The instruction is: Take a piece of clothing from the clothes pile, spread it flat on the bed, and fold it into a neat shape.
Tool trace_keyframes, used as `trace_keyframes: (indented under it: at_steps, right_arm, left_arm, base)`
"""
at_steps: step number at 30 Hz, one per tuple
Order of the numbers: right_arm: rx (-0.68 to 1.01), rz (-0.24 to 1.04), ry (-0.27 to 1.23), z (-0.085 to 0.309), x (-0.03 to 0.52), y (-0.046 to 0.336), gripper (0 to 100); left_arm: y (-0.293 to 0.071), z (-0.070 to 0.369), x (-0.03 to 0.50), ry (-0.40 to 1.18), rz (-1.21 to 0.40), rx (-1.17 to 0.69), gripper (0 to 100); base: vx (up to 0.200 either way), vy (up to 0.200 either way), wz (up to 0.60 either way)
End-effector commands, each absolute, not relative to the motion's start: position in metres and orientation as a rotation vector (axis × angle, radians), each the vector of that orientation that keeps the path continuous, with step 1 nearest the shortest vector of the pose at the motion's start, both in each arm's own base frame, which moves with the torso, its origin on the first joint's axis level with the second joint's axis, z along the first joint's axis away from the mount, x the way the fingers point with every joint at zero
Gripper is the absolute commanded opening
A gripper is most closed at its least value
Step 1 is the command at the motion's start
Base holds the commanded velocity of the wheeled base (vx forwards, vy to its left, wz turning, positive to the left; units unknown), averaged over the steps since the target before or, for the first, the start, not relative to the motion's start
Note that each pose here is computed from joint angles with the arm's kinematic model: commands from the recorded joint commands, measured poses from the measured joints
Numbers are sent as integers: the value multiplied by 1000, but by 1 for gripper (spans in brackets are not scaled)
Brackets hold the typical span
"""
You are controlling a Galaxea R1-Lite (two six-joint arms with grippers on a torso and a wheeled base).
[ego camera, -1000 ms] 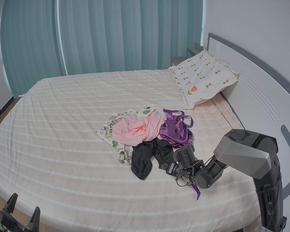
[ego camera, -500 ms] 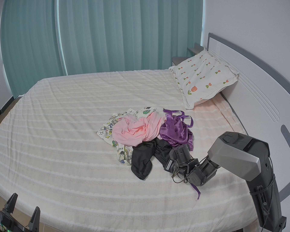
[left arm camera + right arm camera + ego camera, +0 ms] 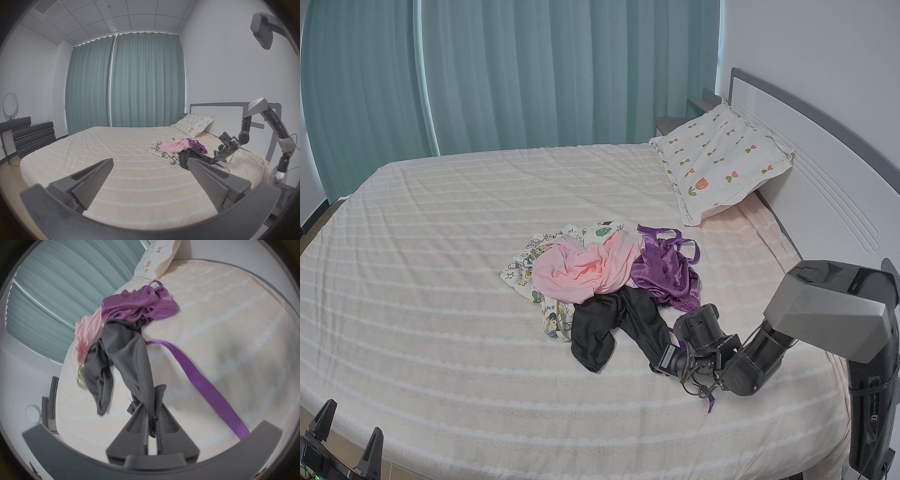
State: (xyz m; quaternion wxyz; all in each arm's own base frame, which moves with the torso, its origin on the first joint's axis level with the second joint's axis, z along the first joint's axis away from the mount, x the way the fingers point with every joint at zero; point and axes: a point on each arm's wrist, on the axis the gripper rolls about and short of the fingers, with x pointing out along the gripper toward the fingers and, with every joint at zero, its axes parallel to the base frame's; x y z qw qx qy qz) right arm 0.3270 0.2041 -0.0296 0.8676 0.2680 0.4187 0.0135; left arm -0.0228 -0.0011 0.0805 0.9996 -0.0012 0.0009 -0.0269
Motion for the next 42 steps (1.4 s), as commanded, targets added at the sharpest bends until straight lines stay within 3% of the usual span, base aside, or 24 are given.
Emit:
trace_keyframes:
  at_steps: [1,11,21,24,25,26,42]
  right_arm:
    - [611,127,917,18,267,189,0]
    - [680,205,830,35,225,168,0]
    - [772,230,808,33,225,158,0]
    - [775,235,805,32,226,159,0]
    - [771,233,810,30,226,160,0]
    - [772,237,811,30,226,161,0]
    - [768,232,808,29,225,162,0]
  left_arm:
    - [-1,76,-23,3,-54,-3,100]
    - [-1,76,-23,0,-54,3,100]
    - [-1,76,-23,-5,-52,57,100]
    - [-1,88,-25,-54,-59,24,100]
    - [-1,130,-34,-178,-78,-84,100]
    - [-1,134,-33,-169,-84,-94,100]
    - [-11,134,48,405,-386,-67,100]
  base:
    - [0,0,0]
    - [0,0,0]
    - [0,0,0]
    - [0,0,0]
    - [0,0,0]
    - [0,0,0]
    - [0,0,0]
